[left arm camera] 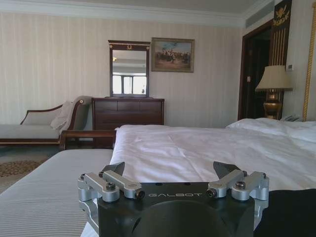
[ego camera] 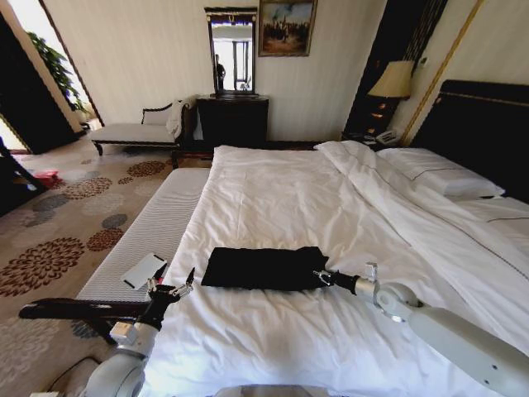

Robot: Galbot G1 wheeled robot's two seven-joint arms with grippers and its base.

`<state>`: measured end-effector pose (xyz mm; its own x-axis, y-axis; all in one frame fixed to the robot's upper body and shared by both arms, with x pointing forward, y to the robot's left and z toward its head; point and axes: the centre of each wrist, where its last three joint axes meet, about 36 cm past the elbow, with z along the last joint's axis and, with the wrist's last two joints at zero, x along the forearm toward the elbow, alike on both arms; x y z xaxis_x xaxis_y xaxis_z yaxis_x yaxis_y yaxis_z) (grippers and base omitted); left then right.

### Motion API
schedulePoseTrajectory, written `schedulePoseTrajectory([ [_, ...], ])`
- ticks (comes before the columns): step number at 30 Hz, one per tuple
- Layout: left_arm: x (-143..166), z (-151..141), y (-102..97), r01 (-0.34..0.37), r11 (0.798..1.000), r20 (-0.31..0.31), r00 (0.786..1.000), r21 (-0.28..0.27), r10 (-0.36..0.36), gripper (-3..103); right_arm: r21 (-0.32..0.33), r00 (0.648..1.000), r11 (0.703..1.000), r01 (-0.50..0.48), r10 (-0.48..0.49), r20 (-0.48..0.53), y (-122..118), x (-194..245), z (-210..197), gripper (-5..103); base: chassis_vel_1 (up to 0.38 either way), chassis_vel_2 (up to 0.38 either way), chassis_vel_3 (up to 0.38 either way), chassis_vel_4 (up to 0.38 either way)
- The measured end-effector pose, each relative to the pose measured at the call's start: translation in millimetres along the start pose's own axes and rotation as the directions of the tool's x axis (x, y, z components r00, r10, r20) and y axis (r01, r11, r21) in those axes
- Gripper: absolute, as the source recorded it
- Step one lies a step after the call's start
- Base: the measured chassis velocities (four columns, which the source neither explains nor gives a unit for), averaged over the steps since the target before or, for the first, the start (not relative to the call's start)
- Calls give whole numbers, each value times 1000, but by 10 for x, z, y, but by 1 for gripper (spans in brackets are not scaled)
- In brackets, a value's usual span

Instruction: Fold the clothes on the bed.

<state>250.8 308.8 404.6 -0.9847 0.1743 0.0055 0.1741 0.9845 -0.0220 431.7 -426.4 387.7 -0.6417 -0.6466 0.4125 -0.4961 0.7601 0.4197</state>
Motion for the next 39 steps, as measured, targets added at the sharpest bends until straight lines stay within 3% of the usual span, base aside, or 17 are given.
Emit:
schedulePoseTrajectory([
  [10,0,0,0,0,1000,0,1000,0,0,100,64,999,997,-33,32,25,-13,254,-330,4,0,0,0,0],
  [24,0,0,0,0,1000,0,1000,0,0,100,157,987,974,-162,159,31,-424,878,-763,4,0,0,0,0],
  [35,0,0,0,0,1000,0,1000,0,0,100,216,976,953,-213,217,8,-571,1092,-876,4,0,0,0,0],
  [37,0,0,0,0,1000,0,1000,0,0,100,264,973,939,-222,229,4,-559,1073,-871,4,0,0,0,0],
  [39,0,0,0,0,1000,0,1000,0,0,100,353,974,911,-213,229,-4,-511,1012,-853,4,0,0,0,0],
])
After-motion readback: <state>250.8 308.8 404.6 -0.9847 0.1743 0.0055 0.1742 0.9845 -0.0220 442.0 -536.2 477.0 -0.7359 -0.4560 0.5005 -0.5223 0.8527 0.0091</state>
